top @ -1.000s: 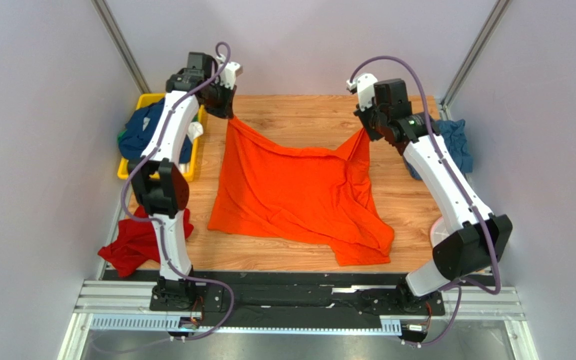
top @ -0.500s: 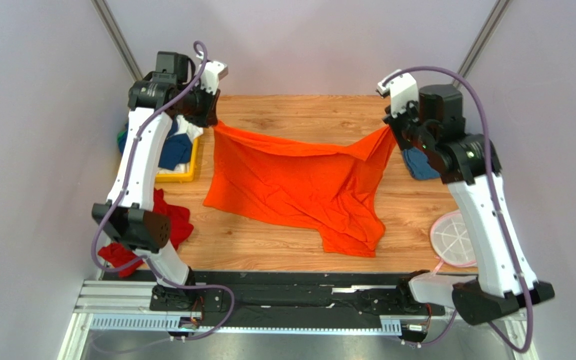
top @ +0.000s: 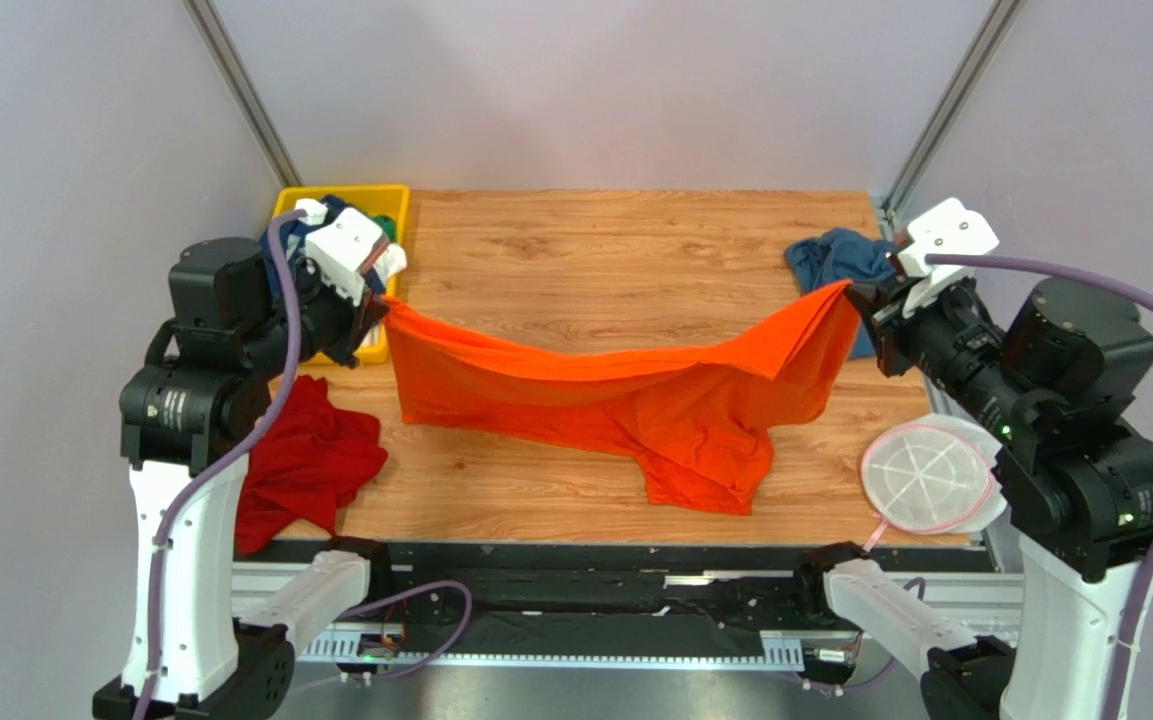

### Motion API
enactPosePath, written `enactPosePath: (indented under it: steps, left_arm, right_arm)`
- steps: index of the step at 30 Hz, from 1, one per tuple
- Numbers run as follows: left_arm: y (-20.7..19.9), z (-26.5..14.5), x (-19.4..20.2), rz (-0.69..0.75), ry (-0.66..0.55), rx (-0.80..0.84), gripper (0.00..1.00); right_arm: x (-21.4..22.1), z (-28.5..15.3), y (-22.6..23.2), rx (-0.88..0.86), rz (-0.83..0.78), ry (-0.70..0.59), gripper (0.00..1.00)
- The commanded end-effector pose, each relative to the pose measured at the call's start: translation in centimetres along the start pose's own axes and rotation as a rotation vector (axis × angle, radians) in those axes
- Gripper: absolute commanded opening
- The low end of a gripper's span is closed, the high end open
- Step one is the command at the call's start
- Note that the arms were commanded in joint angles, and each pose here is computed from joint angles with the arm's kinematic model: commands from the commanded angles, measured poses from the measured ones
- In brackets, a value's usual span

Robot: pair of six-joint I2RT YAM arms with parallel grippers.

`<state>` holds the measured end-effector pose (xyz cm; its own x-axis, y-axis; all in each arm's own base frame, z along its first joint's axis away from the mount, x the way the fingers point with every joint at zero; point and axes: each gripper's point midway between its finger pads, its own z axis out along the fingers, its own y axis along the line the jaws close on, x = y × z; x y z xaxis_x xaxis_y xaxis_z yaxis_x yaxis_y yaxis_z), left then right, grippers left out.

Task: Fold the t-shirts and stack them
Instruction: Flatten out the tshirt

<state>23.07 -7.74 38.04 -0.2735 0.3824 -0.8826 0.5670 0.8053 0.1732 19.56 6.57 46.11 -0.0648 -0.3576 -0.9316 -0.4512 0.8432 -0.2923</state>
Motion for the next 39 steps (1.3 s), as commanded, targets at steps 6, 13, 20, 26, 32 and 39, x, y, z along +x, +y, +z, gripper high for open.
enactPosePath:
  steps: [6, 13, 20, 26, 32, 39]
  left_arm:
    - [5.7, 3.9, -8.7, -0.092, -0.233, -0.141, 0.0]
    - [8.3, 5.9, -11.4, -0.113, -0.293, -0.199, 0.0]
    - [9.7, 2.9, -14.5, -0.081, -0.383, -0.293, 0.0]
    - [8.2, -0.7, -14.5, -0.029, -0.422, -0.305, 0.0]
    - [6.0, -5.4, -12.8, 0.012, -0.456, -0.332, 0.0]
    - [4.3, -10.2, -11.6, 0.046, -0.528, -0.391, 0.0]
  right_arm:
    - [-11.0, 3.3, -7.4, 0.26, 0.041, -0.292, 0.0]
    - [-11.2, 8.0, -11.1, 0.394, -0.094, -0.277, 0.0]
    - [-15.5, 5.5, -13.2, 0.487, -0.124, -0.358, 0.0]
    - [-16.4, 0.3, -12.0, 0.479, -0.114, -0.396, 0.0]
    - [-13.6, -4.0, -10.0, 0.453, -0.112, -0.345, 0.0]
    - [-11.5, -8.0, -9.1, 0.475, -0.119, -0.319, 0.0]
